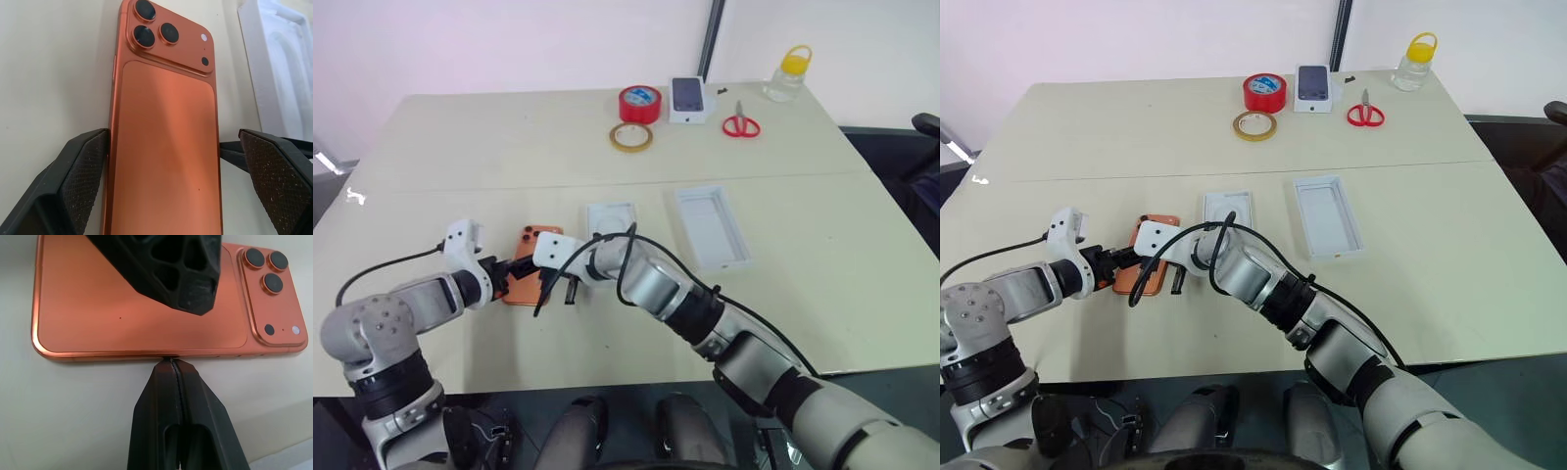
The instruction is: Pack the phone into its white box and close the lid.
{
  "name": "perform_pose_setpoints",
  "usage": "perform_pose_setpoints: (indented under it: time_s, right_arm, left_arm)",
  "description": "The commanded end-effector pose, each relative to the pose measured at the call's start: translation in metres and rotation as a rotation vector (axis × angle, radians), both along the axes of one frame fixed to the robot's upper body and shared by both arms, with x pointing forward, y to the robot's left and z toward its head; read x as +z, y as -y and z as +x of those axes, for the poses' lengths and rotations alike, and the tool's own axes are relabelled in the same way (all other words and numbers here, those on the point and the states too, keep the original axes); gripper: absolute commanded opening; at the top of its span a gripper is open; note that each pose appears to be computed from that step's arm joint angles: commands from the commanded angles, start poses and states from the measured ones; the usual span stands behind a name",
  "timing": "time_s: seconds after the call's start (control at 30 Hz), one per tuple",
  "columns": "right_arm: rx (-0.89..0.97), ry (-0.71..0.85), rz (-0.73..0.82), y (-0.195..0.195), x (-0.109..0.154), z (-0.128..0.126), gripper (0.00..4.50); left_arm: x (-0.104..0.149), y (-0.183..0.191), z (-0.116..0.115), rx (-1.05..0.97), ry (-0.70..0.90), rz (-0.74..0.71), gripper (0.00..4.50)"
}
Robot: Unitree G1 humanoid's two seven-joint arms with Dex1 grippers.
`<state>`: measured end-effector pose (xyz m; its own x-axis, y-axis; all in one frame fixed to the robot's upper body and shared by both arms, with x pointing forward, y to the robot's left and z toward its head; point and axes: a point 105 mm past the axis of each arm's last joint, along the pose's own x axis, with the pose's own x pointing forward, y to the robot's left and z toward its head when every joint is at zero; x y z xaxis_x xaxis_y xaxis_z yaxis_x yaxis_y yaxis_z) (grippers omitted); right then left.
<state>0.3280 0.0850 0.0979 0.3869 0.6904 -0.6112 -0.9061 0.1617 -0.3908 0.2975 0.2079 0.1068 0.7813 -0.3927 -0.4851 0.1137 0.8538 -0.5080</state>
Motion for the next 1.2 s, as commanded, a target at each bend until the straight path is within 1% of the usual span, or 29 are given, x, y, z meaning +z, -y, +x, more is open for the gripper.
perform_pose_setpoints:
  time_s: [0.03,0.23,0.4,0.43,0.83,1.03,1.13,1.17,1.2]
  right_arm:
    - [0.035,0.023,0.031,-0.008,0.01,-0.003,0.0]
    - [0.029,0.022,0.038,-0.006,0.011,-0.002,0.0]
    - [0.03,0.021,0.043,-0.006,0.011,-0.004,0.0]
    - [0.031,0.021,0.044,-0.006,0.011,-0.004,0.0]
    - [0.04,0.035,0.044,-0.005,0.012,-0.006,0.0]
    - [0.043,0.039,0.046,-0.004,0.013,-0.006,0.0]
    - [0.049,0.049,0.055,-0.004,0.018,-0.006,0.0]
    - [0.051,0.053,0.061,-0.003,0.02,-0.006,0.0]
    - [0.052,0.057,0.065,-0.003,0.022,-0.006,0.0]
  left_arm:
    - [-0.005,0.035,-0.006,-0.129,-0.025,-0.138,4.46]
    - [0.001,0.039,-0.003,-0.125,-0.013,-0.208,4.46]
    - [0.004,0.037,-0.001,-0.119,-0.022,-0.215,4.46]
    - [0.006,0.037,0.0,-0.115,-0.018,-0.236,4.46]
    - [0.014,0.003,0.007,0.018,-0.011,-0.214,4.46]
    - [0.012,0.005,0.003,0.012,-0.019,-0.229,4.46]
    - [0.011,0.004,0.002,0.025,-0.023,-0.233,3.64]
    - [0.011,0.003,0.002,0.031,-0.024,-0.233,3.18]
    - [0.011,0.003,0.002,0.035,-0.024,-0.235,3.18]
